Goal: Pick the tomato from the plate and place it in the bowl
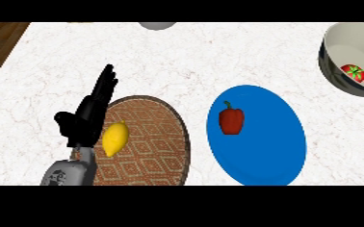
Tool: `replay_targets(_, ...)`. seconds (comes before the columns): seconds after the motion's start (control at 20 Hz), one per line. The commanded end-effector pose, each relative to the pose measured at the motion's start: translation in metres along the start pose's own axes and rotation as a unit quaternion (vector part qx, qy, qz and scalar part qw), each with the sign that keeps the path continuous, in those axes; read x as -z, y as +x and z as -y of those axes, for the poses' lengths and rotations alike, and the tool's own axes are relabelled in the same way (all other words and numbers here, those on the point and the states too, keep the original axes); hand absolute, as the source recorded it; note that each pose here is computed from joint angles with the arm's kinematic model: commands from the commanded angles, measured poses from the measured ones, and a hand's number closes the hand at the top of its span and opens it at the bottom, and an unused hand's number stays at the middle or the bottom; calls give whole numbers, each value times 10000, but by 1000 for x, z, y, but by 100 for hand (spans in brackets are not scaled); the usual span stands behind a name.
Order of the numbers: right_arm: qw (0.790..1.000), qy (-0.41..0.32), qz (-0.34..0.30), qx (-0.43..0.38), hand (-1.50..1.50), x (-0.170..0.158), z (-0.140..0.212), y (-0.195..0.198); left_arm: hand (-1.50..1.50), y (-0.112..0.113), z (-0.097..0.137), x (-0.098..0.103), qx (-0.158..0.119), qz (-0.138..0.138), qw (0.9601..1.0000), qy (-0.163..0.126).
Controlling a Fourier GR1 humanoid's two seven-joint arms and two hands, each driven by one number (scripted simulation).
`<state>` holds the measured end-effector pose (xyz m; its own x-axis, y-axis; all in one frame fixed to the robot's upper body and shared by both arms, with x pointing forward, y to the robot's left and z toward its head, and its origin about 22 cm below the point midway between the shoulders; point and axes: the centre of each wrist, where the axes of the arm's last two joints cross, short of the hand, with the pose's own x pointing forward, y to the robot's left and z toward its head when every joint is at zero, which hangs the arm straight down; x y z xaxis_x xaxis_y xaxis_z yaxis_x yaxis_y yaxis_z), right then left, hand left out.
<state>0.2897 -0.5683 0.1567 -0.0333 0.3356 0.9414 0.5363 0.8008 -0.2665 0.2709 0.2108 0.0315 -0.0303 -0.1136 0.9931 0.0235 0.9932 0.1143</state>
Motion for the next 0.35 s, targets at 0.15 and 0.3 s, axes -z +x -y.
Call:
replay_targets(0.15,9994,332,46,102,-150,-16,14,-16,0,-11,-11,-6,98,55,9999,19)
replay_targets(0.3,9993,342,49,131,-150,-30,21,-32,0,6,-6,3,-13,-4,10000,-30)
